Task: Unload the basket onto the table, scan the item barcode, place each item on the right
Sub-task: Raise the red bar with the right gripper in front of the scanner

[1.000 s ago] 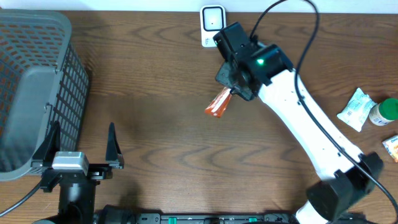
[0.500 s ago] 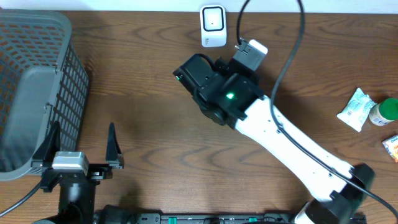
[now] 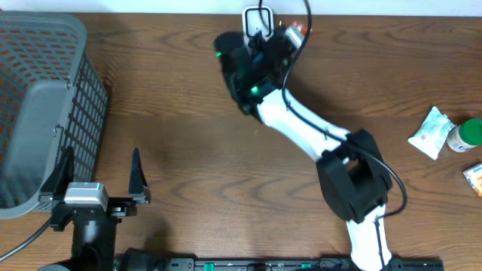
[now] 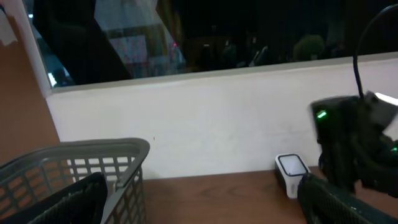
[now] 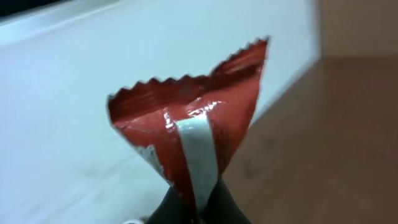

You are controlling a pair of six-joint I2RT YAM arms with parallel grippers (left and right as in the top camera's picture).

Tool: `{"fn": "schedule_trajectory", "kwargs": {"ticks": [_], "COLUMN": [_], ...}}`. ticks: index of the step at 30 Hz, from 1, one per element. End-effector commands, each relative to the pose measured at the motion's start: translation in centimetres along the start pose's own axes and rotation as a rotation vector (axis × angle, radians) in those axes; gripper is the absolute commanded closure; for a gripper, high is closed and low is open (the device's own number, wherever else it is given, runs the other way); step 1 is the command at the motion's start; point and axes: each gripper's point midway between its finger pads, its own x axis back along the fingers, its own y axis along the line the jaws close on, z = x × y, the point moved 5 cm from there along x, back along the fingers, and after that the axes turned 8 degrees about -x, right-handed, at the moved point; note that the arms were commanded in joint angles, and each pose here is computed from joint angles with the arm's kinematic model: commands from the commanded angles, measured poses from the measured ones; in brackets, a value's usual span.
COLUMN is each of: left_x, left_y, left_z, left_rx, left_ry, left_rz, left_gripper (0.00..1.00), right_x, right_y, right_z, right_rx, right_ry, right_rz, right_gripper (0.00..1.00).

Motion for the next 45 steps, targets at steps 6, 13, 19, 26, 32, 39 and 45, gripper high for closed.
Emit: {"fn": "schedule_trajectory", "kwargs": {"ticks": [6,13,19,26,32,39,45], "left_x": [-0.1,0.0,0.0,0.0,0.0,0.0,0.0], "left_y": [0.0,-0.1,-0.1,-0.1,-0.2,-0.2,-0.2], "left_z": [0.6,1.0,1.0,1.1,1.1,1.2,1.4], "left_rx": [-0.011,-0.014,-0.014,-0.015,-0.015,-0.016,-0.018], "left_ry": [0.028,0.049,0.049,0.056,0.056,0.06,0.071], "left_rz": [-0.004,0.001,0.001,0.003,0.003,0.004,0.007], "left_gripper": [0.02,0.02,0.02,0.02,0.02,0.02,0.02], "right_x": [-1.2,-2.2,-3.0,-4.7,-6.6,-8.1,-7.7], "right_y": [7.0,6.7,6.7,5.9,4.7,2.3,-0.1], "right_z": [3.5,4.7,5.6,7.1,8.3,13.5,18.7], "right_rx": [0.597,0.602,0.559,0.413,0.275,0.267,0.374], "right_ry": [-0.038,-0.184,-0.188,-0.098,-0.017,0.132,0.253], "right_rz": [-0.632,-0.684,-0.766,-0.81,-0.8,-0.794,-0.792], "right_gripper": [0.99,0.99,0.99,0.99,0.99,0.99,0.99]}}
